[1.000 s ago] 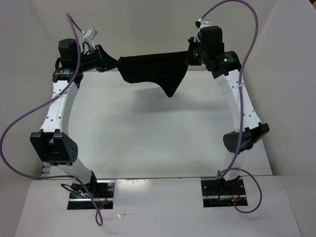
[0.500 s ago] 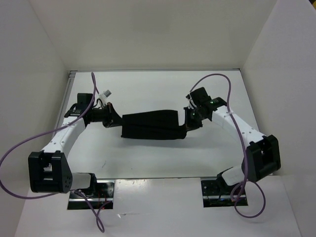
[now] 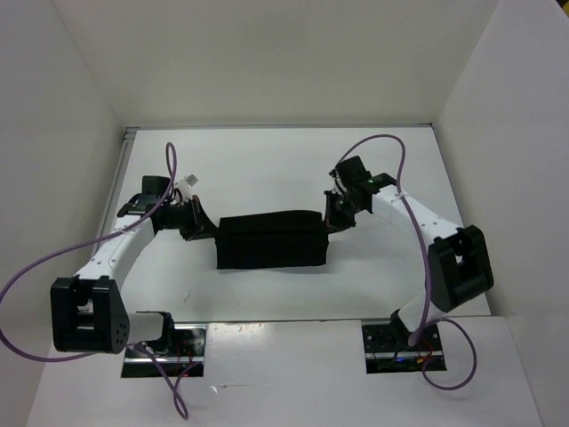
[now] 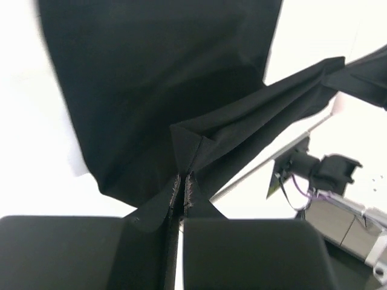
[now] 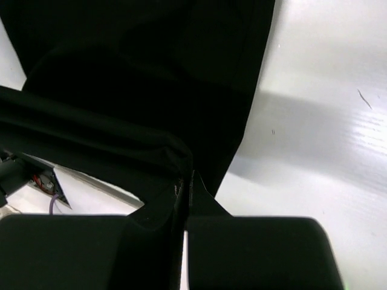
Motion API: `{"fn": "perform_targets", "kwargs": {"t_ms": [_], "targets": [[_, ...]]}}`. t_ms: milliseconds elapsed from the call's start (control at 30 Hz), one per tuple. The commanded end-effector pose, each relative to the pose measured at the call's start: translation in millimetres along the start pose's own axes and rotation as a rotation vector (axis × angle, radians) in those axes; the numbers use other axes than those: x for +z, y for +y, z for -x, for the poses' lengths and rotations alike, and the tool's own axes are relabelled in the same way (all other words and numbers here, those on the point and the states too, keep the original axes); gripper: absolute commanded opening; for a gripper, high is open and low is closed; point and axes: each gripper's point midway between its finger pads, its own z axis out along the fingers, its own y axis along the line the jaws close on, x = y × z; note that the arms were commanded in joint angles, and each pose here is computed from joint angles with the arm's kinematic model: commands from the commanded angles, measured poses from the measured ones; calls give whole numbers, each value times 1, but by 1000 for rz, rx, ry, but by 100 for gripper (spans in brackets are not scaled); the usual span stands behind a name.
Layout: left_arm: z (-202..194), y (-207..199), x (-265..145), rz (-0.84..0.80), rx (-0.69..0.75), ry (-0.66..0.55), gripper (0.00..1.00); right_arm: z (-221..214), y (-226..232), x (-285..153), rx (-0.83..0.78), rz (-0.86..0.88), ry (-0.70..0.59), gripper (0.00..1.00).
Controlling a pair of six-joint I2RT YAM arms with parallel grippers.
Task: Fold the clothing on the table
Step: Fold the skirt
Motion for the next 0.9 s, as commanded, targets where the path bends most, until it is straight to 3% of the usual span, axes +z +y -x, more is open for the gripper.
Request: {"fn": "perform_targets", "kwargs": {"t_ms": [0, 367, 867], "targets": [[4, 26, 4, 138, -50, -32, 0, 38, 2, 5, -21, -18, -101, 0], [3, 65, 36, 230, -143, -3, 0, 73, -2, 32, -62, -59, -131, 0], [26, 78, 57, 270, -167, -13, 0, 96, -10, 62, -76, -102, -139, 1]]}}
